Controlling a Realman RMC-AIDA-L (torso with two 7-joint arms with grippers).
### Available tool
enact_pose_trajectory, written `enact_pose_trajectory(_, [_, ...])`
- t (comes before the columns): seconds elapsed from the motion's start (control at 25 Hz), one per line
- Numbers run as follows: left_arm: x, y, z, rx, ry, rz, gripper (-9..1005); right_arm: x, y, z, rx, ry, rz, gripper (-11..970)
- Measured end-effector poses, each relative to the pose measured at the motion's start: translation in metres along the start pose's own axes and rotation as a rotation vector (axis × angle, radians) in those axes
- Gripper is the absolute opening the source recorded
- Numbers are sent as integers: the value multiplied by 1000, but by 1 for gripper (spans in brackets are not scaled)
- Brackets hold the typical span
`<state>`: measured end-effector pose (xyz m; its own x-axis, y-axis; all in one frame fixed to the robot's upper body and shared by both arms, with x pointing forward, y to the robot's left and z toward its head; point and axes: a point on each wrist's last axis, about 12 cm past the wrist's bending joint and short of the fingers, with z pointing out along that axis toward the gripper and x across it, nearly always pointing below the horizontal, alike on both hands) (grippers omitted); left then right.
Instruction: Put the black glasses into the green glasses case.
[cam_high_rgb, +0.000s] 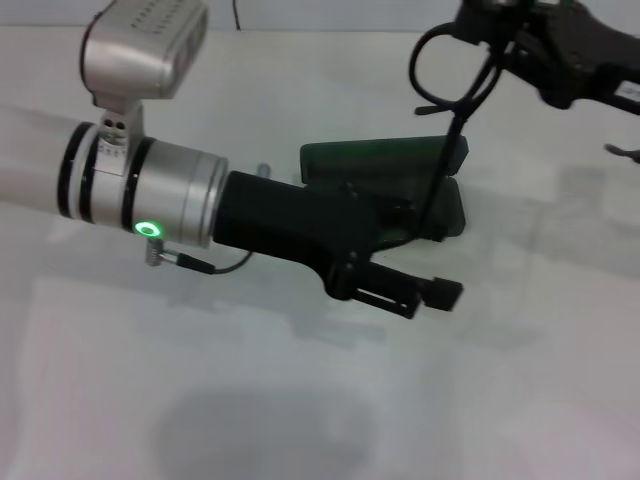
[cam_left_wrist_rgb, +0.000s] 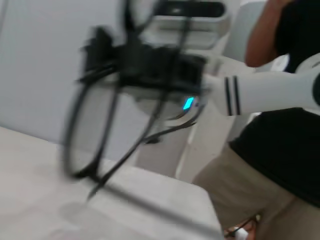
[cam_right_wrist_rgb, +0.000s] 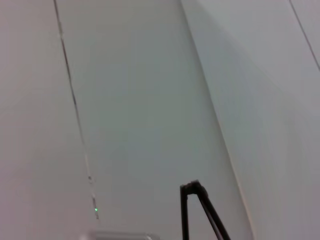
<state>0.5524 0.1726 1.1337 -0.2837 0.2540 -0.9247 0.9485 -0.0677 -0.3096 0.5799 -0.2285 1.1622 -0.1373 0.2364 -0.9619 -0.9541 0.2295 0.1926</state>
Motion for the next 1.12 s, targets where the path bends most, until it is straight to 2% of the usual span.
enact_pose_trajectory(0.16, [-6,-1,3,20,-26,16,826,12,-5,9,39,75,9,108])
enact_pose_trajectory(0.4, [-14,-4,-7,35,-95,38,826,29,-9,15,87,176,23,108])
enact_pose_trajectory(0.84, [-19,-2,-19,8,-120,53,826,43,-1,16,16,298,56,108])
enact_pose_trajectory(1.12, [-20,-1,-21,-2,-118,56,826,42,0,17,-13,315,56,108])
